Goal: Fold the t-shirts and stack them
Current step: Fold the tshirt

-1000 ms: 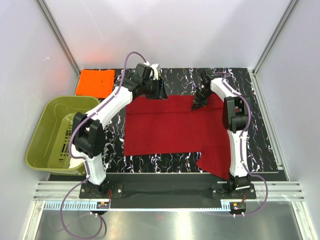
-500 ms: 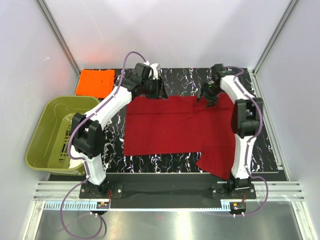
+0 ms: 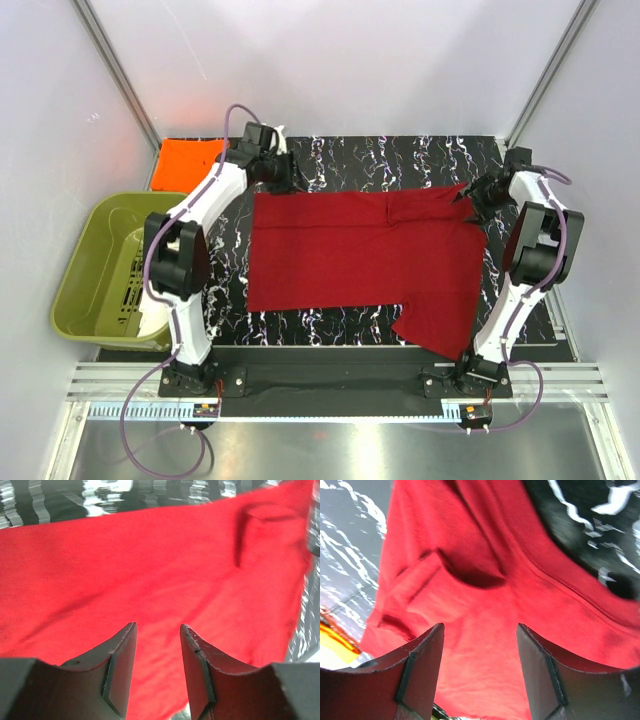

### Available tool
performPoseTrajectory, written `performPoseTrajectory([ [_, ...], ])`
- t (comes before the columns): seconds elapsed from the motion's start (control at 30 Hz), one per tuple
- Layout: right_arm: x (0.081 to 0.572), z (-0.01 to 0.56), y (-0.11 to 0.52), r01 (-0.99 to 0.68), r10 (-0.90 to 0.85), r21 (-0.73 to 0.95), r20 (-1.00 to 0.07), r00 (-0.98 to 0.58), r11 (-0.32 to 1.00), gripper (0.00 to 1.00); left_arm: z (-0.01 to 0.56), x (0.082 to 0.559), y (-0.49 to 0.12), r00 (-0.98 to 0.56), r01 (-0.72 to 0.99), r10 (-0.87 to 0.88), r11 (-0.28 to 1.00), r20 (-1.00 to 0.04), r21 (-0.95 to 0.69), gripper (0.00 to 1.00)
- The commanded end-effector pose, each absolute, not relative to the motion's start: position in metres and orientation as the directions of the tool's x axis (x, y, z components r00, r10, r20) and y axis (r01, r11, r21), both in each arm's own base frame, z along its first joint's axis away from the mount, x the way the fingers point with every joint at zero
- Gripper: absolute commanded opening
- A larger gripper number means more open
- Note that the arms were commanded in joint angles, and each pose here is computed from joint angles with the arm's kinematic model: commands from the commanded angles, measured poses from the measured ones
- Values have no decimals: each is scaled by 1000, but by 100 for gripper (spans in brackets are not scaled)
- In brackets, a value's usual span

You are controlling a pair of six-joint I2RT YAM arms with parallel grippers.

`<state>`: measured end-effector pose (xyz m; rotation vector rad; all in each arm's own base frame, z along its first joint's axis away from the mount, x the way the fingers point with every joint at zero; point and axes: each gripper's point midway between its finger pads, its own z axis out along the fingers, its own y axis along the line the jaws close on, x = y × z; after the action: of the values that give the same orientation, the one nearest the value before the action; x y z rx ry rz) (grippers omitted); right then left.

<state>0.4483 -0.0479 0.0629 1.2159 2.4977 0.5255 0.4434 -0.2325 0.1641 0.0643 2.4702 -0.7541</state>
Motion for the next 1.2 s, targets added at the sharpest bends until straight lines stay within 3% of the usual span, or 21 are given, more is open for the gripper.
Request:
performPoseTrajectory([
  [0.0, 474, 71, -33, 629, 803, 562, -114, -585, 538, 66, 137, 457, -211, -893, 77, -187, 833, -410, -547, 44],
  [0.27, 480, 55, -36, 640, 803, 548, -103, -587, 538, 57, 99, 491, -165, -893, -64, -303, 816, -332, -574, 44],
  [0.8, 480, 39, -52, 667, 797, 475, -140, -587, 574, 54, 46, 494, -142, -897, -237, -402, 789, -185, -567, 43],
  [1.03, 478, 40, -67, 675, 780, 408, -191, -595, 615, 22, 35, 493, -131, -891, -285, -429, 784, -151, -551, 43],
  [1.07, 474, 41, -70, 681, 776, 383, -199, -599, 624, 13, 34, 494, -129, -888, -289, -434, 782, -151, -552, 43],
  [1.17, 465, 50, -79, 694, 766, 326, -224, -603, 642, 3, 32, 497, -127, -888, -291, -435, 781, -147, -552, 43],
])
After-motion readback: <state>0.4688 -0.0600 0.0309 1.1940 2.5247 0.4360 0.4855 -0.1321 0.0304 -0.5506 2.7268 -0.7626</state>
